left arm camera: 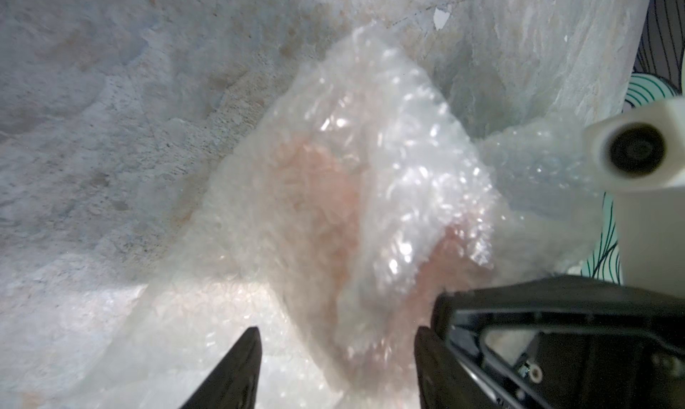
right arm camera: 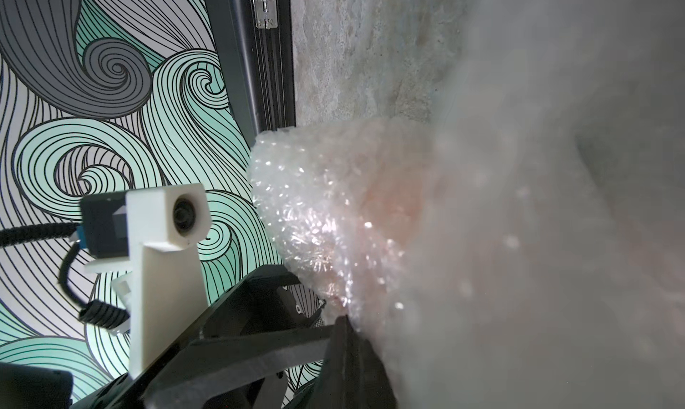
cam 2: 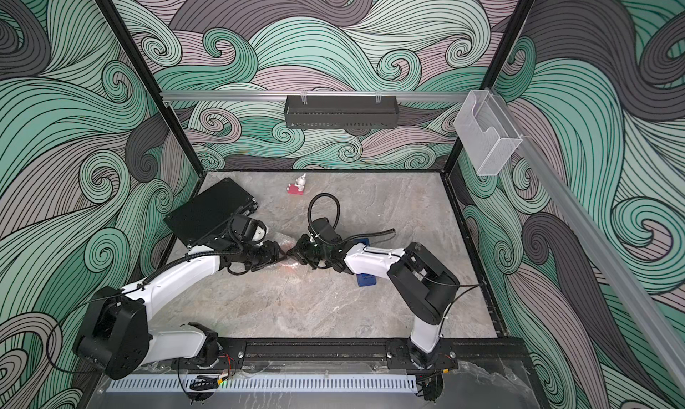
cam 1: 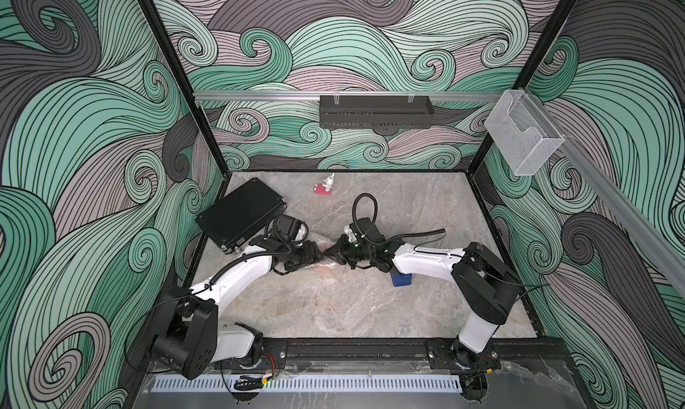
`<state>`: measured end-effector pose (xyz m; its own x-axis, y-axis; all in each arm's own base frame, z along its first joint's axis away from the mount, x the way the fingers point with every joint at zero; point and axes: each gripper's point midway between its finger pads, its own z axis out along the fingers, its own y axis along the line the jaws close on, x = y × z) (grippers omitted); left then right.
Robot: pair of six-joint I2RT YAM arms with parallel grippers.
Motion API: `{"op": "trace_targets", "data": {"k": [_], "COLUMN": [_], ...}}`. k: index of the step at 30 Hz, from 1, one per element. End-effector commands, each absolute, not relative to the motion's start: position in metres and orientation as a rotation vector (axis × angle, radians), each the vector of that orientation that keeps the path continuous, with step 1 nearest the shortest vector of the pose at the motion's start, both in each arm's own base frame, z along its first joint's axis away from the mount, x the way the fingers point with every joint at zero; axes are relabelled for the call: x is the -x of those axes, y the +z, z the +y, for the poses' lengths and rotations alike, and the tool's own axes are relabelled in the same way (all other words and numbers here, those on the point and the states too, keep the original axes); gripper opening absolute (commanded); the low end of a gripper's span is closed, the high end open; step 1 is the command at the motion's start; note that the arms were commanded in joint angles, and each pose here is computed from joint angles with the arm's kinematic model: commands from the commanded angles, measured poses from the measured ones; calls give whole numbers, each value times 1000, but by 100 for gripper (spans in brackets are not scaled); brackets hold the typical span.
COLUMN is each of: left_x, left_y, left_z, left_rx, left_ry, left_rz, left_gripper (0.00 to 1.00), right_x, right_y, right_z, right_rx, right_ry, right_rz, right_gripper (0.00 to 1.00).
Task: Wrap mugs in bubble wrap
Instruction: Stick the tape on the bubble wrap.
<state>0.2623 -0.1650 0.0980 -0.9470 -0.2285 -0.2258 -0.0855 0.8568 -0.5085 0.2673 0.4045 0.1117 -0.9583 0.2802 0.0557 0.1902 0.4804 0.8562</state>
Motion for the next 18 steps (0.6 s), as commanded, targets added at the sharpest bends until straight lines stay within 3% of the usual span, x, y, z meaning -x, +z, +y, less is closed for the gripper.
{"op": "trace_targets", "data": {"k": [1,7,11,14,18], "left_x": [-265,-266,-266,-267,-266], "left_y": [120,145,164,172,168], "left_z": [-158,-160,-175,-180,-191], "left_rx": [272,258,191,158,119], "left_ry": [-708,-746,-864,-891,-961], "left_rz": [2716,2667,2642,2636,2678], "left_gripper": [59,53,38,35,14], "right_x": [-261,-261,-261,-262,-262], "right_y": [104,104,105,105,104], "right_z": [403,402,403,403,404], "right_rx": [-388,-384,-379,-379,-380], "right_ry": [1475,1468,1467,1464,1463], "right_rz": [2658,2661,2663,2665,2668], "right_gripper": [0,0,0,0,0]}}
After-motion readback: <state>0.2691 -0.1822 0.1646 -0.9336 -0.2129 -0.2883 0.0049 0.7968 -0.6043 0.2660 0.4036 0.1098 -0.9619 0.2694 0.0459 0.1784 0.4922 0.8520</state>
